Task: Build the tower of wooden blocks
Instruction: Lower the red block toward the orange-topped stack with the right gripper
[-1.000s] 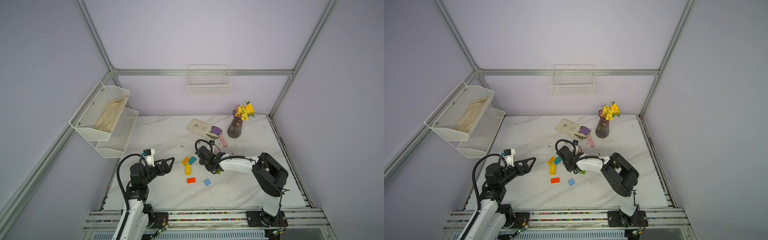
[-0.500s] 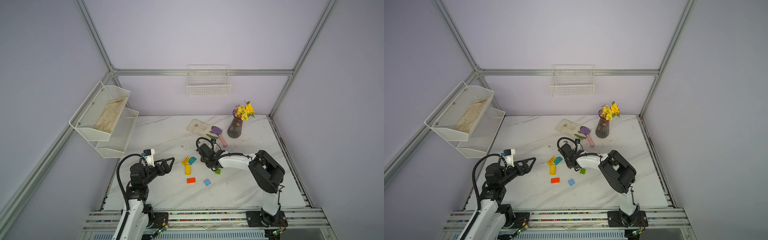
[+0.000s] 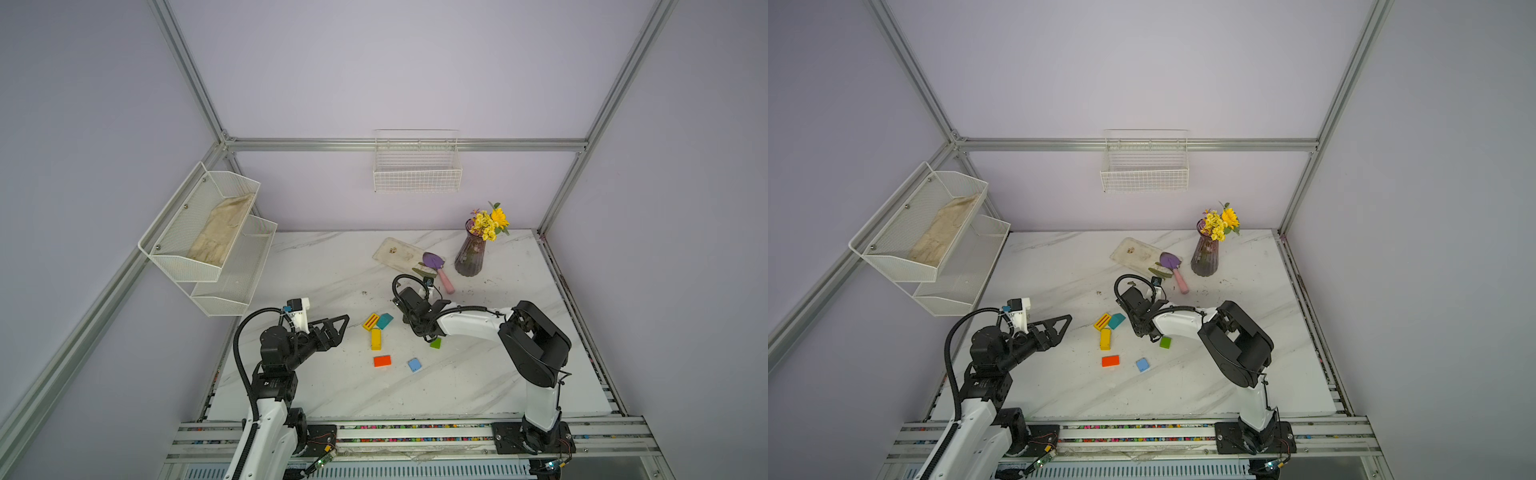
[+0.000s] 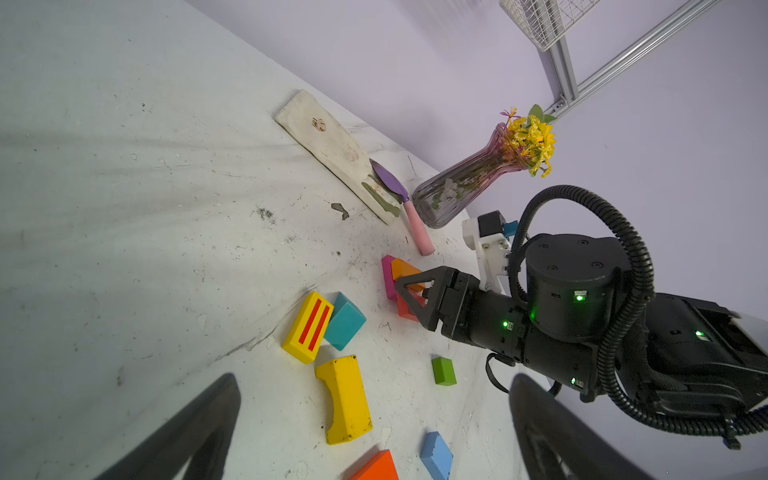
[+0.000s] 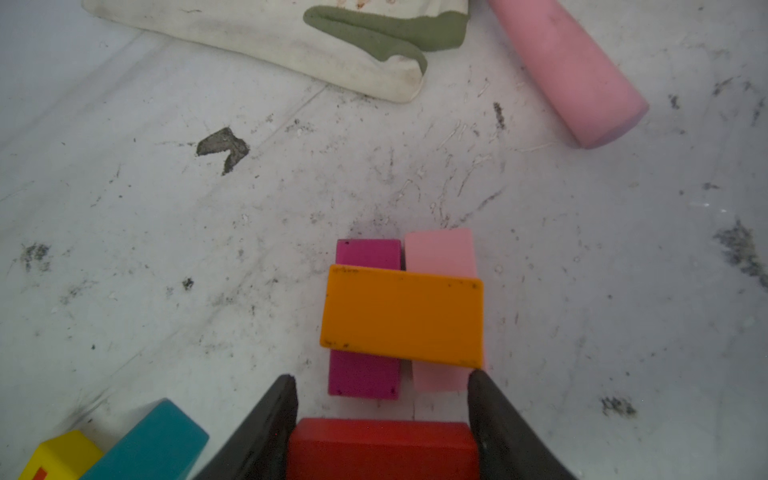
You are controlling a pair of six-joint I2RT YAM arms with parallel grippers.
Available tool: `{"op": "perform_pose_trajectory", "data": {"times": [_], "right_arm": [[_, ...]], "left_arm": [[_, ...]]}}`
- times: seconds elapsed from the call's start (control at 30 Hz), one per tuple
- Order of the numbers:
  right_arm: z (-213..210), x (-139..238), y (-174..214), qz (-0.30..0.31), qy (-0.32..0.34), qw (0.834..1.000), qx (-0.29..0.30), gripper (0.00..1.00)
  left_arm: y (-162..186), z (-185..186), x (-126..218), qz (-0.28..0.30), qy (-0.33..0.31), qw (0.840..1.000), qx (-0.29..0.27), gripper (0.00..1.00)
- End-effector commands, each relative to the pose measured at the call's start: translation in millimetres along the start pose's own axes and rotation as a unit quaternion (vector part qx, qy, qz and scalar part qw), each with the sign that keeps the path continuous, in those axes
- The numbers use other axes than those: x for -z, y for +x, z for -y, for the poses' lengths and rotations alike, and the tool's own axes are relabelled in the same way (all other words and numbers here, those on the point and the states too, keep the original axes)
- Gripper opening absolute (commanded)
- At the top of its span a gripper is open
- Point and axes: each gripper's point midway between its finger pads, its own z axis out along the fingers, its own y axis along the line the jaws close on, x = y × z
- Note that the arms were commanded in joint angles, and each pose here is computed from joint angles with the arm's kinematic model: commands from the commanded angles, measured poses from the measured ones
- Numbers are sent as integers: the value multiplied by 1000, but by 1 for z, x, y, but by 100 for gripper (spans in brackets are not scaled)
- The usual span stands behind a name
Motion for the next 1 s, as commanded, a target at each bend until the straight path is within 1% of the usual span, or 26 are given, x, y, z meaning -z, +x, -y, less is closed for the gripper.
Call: {"op": "perform_pose_trajectory", "data": {"times": [0.0,0.3,0.67,0.77,0.83,0.97], "right_arm": [[9,7,-13,16,18,1000,-5,48],[21,-7,-16,10,37,999,-6,48],[15,-14,-19,10,40,999,-2,48],[15,-17,-19,10,43,999,0,51],[15,-19,-19,10,46,999,0,55],[15,-24,-20,8,50,999,1,57]], "left_arm": [[4,-3,0,0,2,1000,-1,100],[4,-3,0,1,2,1000,-1,100],[4,-4,0,0,1,1000,-1,100],[4,-3,0,0,2,1000,-1,100],[4,-3,0,1,2,1000,-1,100],[4,-3,0,0,2,1000,-1,100]]}}
